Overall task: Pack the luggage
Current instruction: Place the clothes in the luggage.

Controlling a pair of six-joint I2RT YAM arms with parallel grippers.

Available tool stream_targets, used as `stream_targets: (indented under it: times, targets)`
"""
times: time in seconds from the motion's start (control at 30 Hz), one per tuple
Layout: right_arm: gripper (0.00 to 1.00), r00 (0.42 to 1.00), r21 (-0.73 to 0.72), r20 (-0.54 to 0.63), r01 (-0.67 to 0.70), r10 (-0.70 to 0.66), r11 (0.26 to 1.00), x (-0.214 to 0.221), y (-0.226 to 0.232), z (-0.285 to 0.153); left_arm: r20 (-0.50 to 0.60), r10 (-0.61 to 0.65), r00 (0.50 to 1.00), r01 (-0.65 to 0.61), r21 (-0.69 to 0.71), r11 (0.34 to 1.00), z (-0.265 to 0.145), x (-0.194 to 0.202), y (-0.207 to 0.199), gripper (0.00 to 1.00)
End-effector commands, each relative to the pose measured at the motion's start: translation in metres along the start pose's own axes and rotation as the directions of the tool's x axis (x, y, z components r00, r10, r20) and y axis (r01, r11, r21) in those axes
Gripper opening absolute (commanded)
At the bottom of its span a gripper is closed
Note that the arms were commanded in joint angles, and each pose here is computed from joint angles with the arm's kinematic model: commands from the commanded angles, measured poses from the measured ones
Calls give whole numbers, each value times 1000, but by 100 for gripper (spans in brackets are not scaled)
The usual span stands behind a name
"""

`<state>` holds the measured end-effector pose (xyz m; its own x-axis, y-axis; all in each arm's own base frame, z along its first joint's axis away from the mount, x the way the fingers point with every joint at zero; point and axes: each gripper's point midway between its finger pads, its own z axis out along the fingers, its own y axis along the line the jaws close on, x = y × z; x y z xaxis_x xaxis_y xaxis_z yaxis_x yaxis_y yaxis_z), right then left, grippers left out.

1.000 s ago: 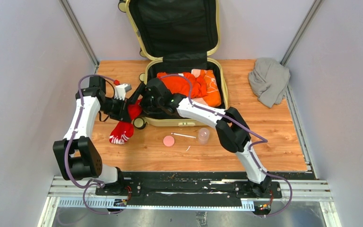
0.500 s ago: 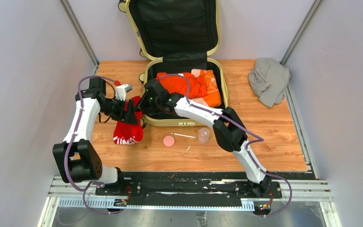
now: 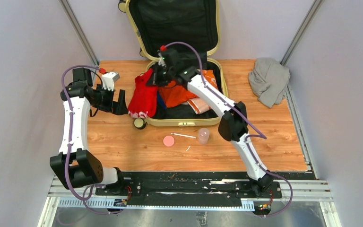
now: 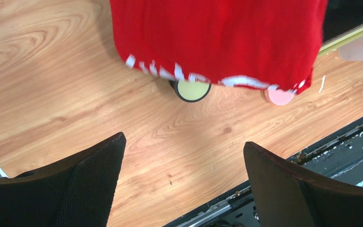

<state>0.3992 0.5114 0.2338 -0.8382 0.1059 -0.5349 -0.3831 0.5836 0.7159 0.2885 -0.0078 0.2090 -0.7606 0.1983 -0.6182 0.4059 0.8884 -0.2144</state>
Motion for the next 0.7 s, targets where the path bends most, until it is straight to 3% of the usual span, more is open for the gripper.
stream_targets:
  times: [0.0, 0.27, 0.67]
  targets:
    - [0, 988, 32, -49, 151, -149, 988, -36, -64, -32, 1, -13, 1000, 13, -31, 999, -7, -1, 1, 100]
    - [0, 973, 165, -77, 229, -219, 959, -76, -168, -68, -10, -10, 1000, 9, -30, 1000, -5, 3, 2, 99]
    - [0, 985, 193, -41, 173, -168, 966, -111, -239, -91, -42, -8, 999, 8, -13, 1000, 2, 16, 1, 98]
